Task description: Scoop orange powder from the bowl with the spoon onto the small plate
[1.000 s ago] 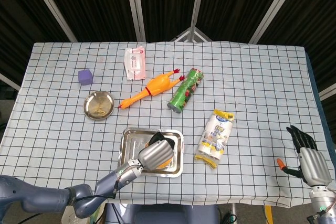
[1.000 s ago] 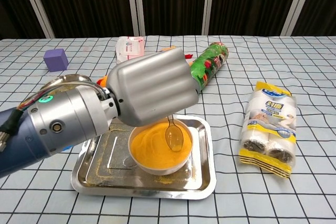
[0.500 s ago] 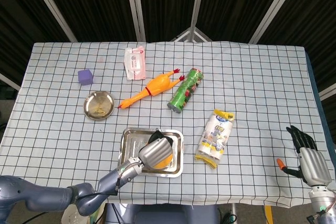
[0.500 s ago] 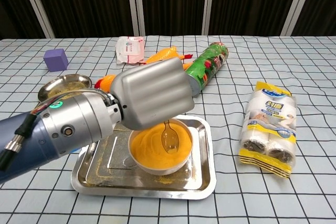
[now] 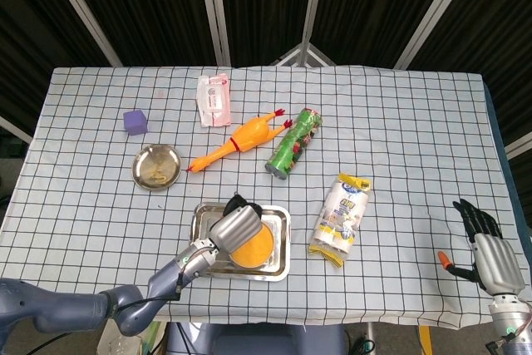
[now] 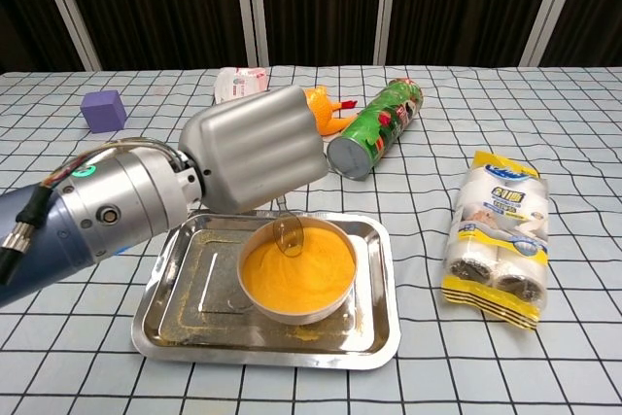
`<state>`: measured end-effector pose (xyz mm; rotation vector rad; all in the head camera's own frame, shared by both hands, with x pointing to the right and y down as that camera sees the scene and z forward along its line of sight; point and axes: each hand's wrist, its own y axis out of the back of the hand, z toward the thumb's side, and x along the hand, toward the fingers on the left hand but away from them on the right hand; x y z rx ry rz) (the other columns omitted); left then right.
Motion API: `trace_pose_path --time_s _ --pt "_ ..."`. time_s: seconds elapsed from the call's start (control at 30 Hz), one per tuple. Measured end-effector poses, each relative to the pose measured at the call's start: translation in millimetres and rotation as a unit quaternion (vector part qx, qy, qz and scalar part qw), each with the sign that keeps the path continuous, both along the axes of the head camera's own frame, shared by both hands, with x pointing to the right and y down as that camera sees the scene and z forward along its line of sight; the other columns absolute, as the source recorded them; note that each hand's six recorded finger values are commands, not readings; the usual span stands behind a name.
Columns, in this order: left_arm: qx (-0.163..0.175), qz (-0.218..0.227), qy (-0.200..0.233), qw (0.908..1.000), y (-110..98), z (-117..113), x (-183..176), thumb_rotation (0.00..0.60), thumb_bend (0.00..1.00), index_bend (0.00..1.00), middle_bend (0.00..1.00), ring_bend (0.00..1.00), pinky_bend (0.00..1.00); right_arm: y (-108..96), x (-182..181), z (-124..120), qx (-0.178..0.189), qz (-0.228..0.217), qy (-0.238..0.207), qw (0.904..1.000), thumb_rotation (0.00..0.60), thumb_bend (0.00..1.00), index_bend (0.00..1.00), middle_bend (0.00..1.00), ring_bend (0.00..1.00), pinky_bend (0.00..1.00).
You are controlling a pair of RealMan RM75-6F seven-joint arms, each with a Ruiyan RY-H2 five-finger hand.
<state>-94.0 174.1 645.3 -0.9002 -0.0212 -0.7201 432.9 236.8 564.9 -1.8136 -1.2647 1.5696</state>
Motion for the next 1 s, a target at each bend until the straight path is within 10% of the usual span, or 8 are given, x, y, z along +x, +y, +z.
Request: trace_pose_path --time_s 1.0 --pt "0.047 0.069 -0.005 0.9965 5 -16 1 0.6 0.79 0.84 1.0 1.0 0.99 1 0 0 -0.006 0.003 0.0 1.0 0.6 0.36 0.0 0.0 0.0 0.0"
